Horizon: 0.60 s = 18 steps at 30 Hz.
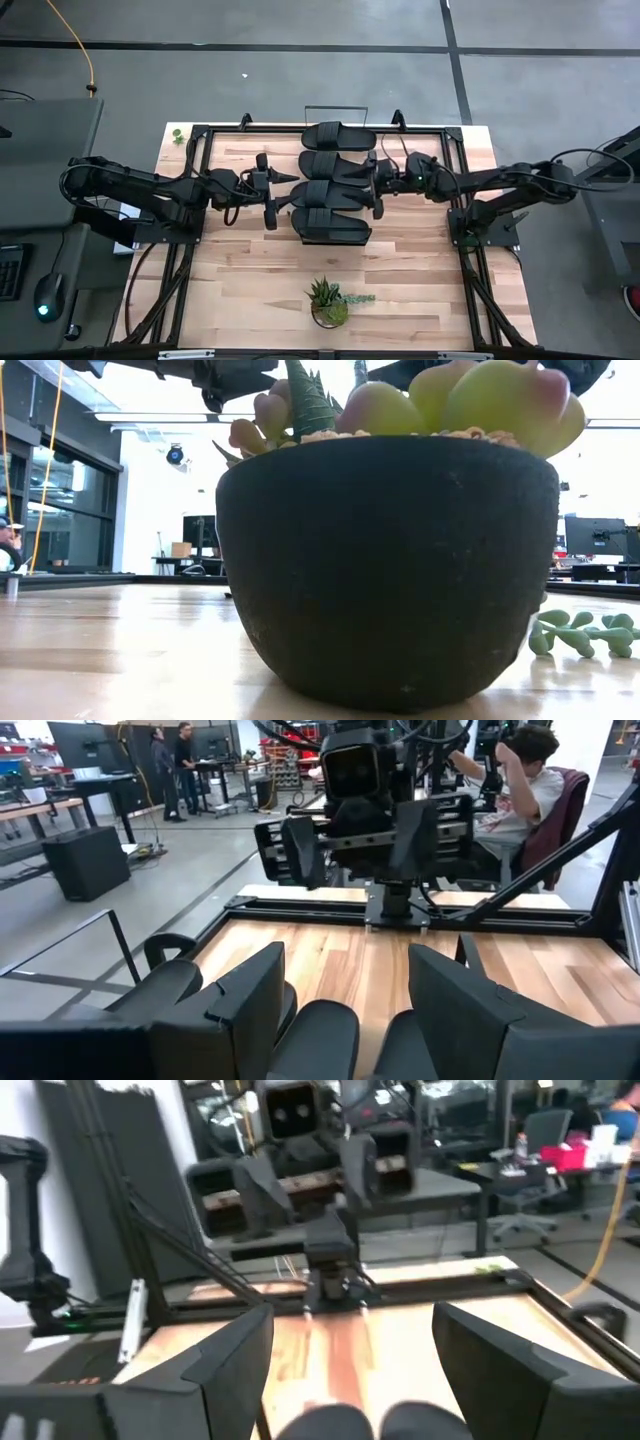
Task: Pick and place slides into the shelf
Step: Return to Home Position
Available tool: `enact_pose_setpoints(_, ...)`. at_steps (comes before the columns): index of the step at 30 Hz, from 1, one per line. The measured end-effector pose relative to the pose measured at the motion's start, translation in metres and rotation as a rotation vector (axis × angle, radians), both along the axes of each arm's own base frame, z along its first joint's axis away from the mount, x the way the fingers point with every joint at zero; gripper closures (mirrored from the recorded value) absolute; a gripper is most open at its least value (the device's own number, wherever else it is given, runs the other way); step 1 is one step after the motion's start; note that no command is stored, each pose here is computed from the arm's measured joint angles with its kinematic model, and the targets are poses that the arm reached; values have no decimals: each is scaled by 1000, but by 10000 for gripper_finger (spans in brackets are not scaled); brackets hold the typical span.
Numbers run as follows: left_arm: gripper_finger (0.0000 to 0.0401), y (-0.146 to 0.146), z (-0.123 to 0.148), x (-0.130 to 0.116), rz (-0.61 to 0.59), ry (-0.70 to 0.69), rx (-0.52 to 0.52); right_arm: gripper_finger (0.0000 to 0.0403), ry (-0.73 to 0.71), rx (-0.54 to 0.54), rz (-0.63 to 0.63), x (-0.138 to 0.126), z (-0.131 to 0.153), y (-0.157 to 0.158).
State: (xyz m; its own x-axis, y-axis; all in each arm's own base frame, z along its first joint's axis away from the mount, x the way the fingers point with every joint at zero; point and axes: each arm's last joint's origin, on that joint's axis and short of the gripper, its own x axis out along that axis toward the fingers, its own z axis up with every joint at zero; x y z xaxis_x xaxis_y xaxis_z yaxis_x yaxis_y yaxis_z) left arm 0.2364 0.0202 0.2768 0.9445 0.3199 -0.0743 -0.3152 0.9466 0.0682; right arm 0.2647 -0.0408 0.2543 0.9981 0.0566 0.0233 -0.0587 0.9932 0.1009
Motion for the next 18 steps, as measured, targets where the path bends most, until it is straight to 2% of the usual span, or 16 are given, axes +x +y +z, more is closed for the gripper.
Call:
enact_pose_setpoints(7, 203, 0, -1, 0, 2, 15, -1, 139, -32, 20, -3, 4, 1, 11)
enact_pose_setpoints(13, 203, 0, -4, -1, 41, 46, 1, 139, -33, -61, -22, 1, 5, 31)
enact_pose_setpoints(18, 203, -9, 1, -6, 60, 36, 32, 139, -18, -93, -63, -13, 17, 38)
